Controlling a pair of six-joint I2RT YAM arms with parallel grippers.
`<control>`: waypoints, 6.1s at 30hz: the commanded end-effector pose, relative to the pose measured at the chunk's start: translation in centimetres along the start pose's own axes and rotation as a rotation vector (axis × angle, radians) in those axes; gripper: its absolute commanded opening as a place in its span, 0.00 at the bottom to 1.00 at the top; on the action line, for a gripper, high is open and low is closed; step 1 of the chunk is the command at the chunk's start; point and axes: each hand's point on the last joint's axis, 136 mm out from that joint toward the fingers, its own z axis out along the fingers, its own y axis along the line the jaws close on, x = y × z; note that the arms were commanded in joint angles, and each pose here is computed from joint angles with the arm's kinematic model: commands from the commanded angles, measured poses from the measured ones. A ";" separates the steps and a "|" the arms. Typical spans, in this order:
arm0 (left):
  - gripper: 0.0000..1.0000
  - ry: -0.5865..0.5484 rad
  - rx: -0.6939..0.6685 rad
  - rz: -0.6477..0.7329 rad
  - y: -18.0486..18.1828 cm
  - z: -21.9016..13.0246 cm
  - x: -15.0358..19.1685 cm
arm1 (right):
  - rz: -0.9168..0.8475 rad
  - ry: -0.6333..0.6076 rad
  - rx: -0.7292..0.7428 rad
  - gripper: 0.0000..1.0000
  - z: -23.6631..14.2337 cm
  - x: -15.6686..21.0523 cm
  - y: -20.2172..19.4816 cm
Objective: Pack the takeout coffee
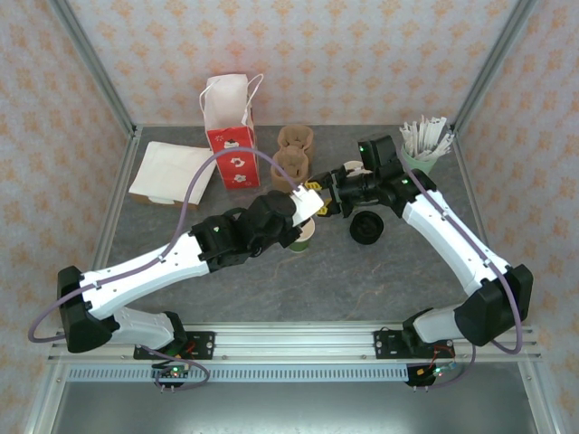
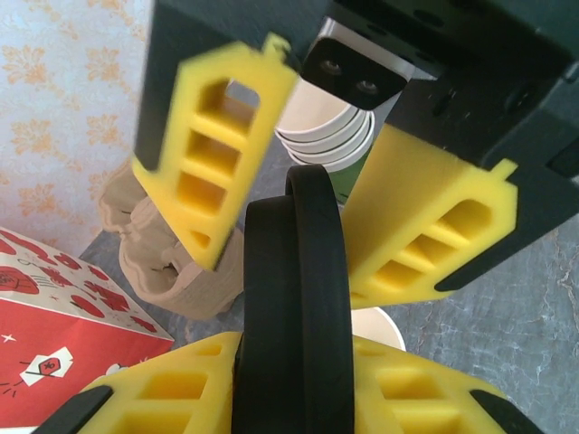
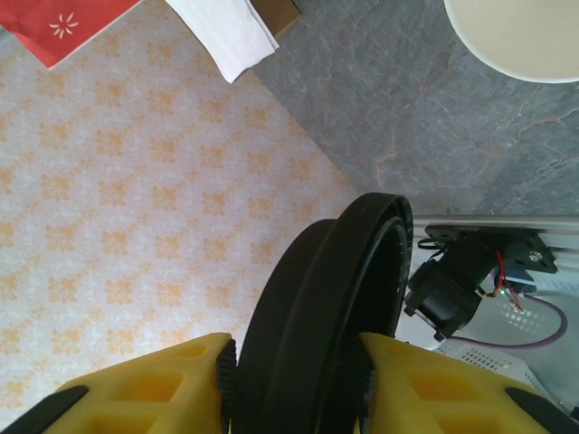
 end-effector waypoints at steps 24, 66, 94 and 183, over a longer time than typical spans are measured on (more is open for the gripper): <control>0.90 -0.154 0.186 -0.318 1.4 -4.3 -2.0 | -0.465 -0.169 -0.038 0.23 -2.3 -0.7 1.9; 0.97 -0.159 0.579 -0.725 2.0 -1.0 -3.5 | -0.931 -0.021 -0.188 0.21 -3.1 4.8 3.5; 0.75 -0.162 0.582 -0.744 2.0 -0.6 -3.7 | -0.858 -0.015 -0.230 0.22 -2.9 4.9 4.2; 0.71 0.463 0.196 -0.328 -2.7 9.7 10.9 | -0.655 -0.504 0.451 0.57 -4.0 -9.1 -10.7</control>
